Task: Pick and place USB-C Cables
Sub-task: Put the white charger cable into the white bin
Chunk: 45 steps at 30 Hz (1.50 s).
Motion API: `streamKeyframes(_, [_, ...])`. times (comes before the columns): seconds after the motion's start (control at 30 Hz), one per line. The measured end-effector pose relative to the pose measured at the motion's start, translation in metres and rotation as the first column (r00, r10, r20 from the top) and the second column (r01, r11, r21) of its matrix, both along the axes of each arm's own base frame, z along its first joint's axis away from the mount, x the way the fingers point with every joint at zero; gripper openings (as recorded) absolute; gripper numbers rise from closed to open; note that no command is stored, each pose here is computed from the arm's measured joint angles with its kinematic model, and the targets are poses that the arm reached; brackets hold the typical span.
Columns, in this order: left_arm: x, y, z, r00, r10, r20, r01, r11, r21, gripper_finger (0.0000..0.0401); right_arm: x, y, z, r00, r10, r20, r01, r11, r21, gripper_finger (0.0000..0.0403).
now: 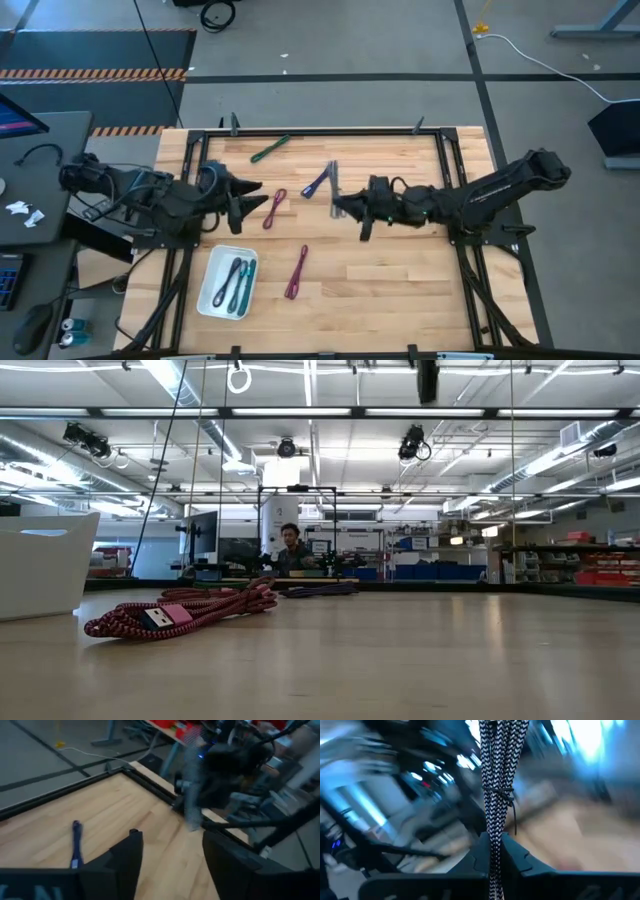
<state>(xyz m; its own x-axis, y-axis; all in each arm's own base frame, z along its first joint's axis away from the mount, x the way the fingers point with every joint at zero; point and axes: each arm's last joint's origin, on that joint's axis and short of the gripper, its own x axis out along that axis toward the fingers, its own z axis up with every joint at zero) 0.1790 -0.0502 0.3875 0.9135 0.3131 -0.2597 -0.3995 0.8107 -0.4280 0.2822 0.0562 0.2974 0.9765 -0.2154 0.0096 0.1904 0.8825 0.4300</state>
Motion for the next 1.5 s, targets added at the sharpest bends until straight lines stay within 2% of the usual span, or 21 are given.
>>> streamKeyframes(0.03, [0.004,0.002,0.001,1.0,-0.026,-0.002,0.026,1.0,0.018,0.023,0.003,0.006,0.009,0.999,0.018,0.039,-0.014,0.996,-0.086,0.002])
streamKeyframes(0.1, [0.014,0.004,0.001,0.994,-0.11,-0.018,0.111,0.991,0.079,0.0256,0.01,0.014,0.021,0.998,0.031,0.059,-0.019,0.981,-0.191,0.0021])
streamKeyframes(0.2, [0.034,0.003,0.004,0.964,-0.266,-0.001,0.26,0.94,0.222,0.0295,0.024,0.019,0.031,0.997,0.054,0.057,-0.039,0.969,-0.244,0.0019])
streamKeyframes(0.3, [0.056,0.0,0.005,0.931,-0.362,0.041,0.325,0.876,0.356,0.0321,0.036,0.022,0.038,0.995,0.076,0.064,-0.055,0.958,-0.28,0.0019])
streamKeyframes(0.4, [0.076,0.002,0.004,0.932,-0.349,0.102,0.286,0.877,0.386,0.0337,0.045,0.024,0.04,0.995,0.078,0.066,-0.056,0.954,-0.293,0.0019])
streamKeyframes(0.5, [0.088,0.007,0.005,0.934,-0.302,0.192,0.225,0.913,0.342,0.0345,0.05,0.026,0.037,0.995,0.079,0.054,-0.06,0.954,-0.294,0.0019])
streamKeyframes(0.57, [0.096,0.009,0.004,0.925,-0.299,0.234,0.215,0.921,0.324,0.0342,0.052,0.026,0.035,0.996,0.077,0.049,-0.059,0.954,-0.293,0.0019])
streamKeyframes(0.67, [0.103,0.008,0.003,0.896,-0.353,0.271,0.259,0.909,0.326,0.0318,0.052,0.026,0.032,0.996,0.081,0.035,-0.068,0.959,-0.274,0.0019])
streamKeyframes(0.77, [0.105,0.007,0.004,0.875,-0.387,0.289,0.287,0.898,0.333,0.0269,0.052,0.026,0.032,0.996,0.082,0.034,-0.071,0.964,-0.256,0.0019])
streamKeyframes(0.93, [0.105,0.007,0.004,0.875,-0.39,0.287,0.29,0.897,0.334,0.0138,0.052,0.026,0.031,0.996,0.084,0.029,-0.075,0.965,-0.25,0.0028])
streamKeyframes(1.03, [0.103,0.005,0.006,0.864,-0.428,0.266,0.319,0.873,0.368,0.0046,0.052,0.027,0.031,0.996,0.09,0.025,-0.081,0.965,-0.251,0.004])
streamKeyframes(1.07, [0.102,0.003,0.008,0.858,-0.441,0.261,0.329,0.865,0.38,0.003,0.052,0.027,0.031,0.995,0.093,0.026,-0.083,0.964,-0.251,0.0044])
streamKeyframes(1.17, [0.101,0.0,0.013,0.859,-0.458,0.23,0.348,0.851,0.394,0.003,0.052,0.027,0.032,0.995,0.098,0.034,-0.087,0.964,-0.25,0.0053])
streamKeyframes(1.27, [0.097,-0.001,0.027,0.875,-0.462,0.142,0.39,0.848,0.359,0.0039,0.052,0.027,0.033,0.992,0.117,0.039,-0.104,0.962,-0.251,0.0055])
streamKeyframes(1.4, [0.08,0.001,0.049,0.891,-0.45,-0.065,0.448,0.844,0.294,0.0029,0.053,0.025,0.032,0.992,0.121,0.033,-0.109,0.962,-0.252,0.0055])
streamKeyframes(1.5, [0.064,0.005,0.055,0.886,-0.406,-0.225,0.45,0.87,0.2,0.0029,0.054,0.02,0.031,0.994,0.109,0.026,-0.1,0.968,-0.231,0.0055])
